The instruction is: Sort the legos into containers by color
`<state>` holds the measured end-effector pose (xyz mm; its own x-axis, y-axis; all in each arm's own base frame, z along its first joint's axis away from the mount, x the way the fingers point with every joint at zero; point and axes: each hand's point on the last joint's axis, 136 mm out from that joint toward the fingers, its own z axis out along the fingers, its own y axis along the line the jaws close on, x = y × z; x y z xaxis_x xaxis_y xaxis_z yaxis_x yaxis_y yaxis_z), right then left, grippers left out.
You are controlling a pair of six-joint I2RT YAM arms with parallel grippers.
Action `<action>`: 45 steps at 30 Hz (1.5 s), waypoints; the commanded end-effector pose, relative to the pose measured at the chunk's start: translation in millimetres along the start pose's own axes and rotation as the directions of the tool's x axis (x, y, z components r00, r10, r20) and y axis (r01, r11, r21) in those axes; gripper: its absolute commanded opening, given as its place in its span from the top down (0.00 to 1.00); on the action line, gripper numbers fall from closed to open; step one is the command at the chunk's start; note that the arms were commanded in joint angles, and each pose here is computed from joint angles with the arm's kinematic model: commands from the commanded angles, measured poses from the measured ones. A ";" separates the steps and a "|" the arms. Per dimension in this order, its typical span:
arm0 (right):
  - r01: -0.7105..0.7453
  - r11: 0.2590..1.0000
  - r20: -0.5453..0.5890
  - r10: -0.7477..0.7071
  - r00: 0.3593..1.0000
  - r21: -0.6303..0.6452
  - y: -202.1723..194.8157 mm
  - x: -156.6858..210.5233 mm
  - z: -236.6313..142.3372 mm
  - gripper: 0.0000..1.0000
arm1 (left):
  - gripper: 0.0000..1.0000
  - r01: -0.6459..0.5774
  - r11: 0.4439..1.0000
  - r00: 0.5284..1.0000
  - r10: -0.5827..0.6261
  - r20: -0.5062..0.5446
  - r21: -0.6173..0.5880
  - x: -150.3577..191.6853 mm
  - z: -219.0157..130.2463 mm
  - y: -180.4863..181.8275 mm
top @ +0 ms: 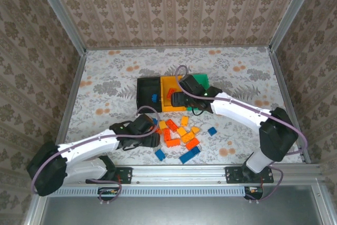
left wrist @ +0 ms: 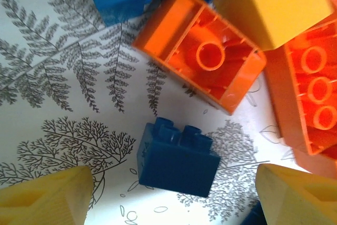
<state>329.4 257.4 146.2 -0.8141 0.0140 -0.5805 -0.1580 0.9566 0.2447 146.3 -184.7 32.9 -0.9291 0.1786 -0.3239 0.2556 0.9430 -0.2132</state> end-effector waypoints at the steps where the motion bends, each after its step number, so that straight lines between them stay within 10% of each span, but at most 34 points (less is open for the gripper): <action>1: -0.040 0.999 0.068 0.040 0.997 -0.003 -6.8 -8.5 -21.9 0.21 | 0.20 -0.024 0.998 1.000 0.024 -0.003 -0.051 -1.3 7.6 4.0; 27: -0.085 0.996 0.086 0.083 0.993 0.012 -48.1 32.1 -61.2 0.20 | 0.67 -0.113 0.986 0.988 0.124 0.092 -0.122 -37.1 -9.2 -2.4; 36: -0.105 0.994 0.085 0.101 0.991 0.039 -64.2 46.6 -67.3 0.20 | 0.69 -0.022 0.998 0.947 0.042 0.318 -0.065 -132.0 -76.7 -10.9; 45: -0.138 0.986 0.072 0.131 0.989 0.089 -88.7 68.0 -71.5 0.20 | 0.70 0.077 0.992 0.954 -0.045 0.296 -0.097 -214.1 -36.8 6.5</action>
<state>255.2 170.0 145.7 -0.7860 0.1358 -0.6031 -0.0461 0.9600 0.2763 320.0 -199.4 137.3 -0.8158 0.0206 -0.5779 0.1332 0.9792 -0.1532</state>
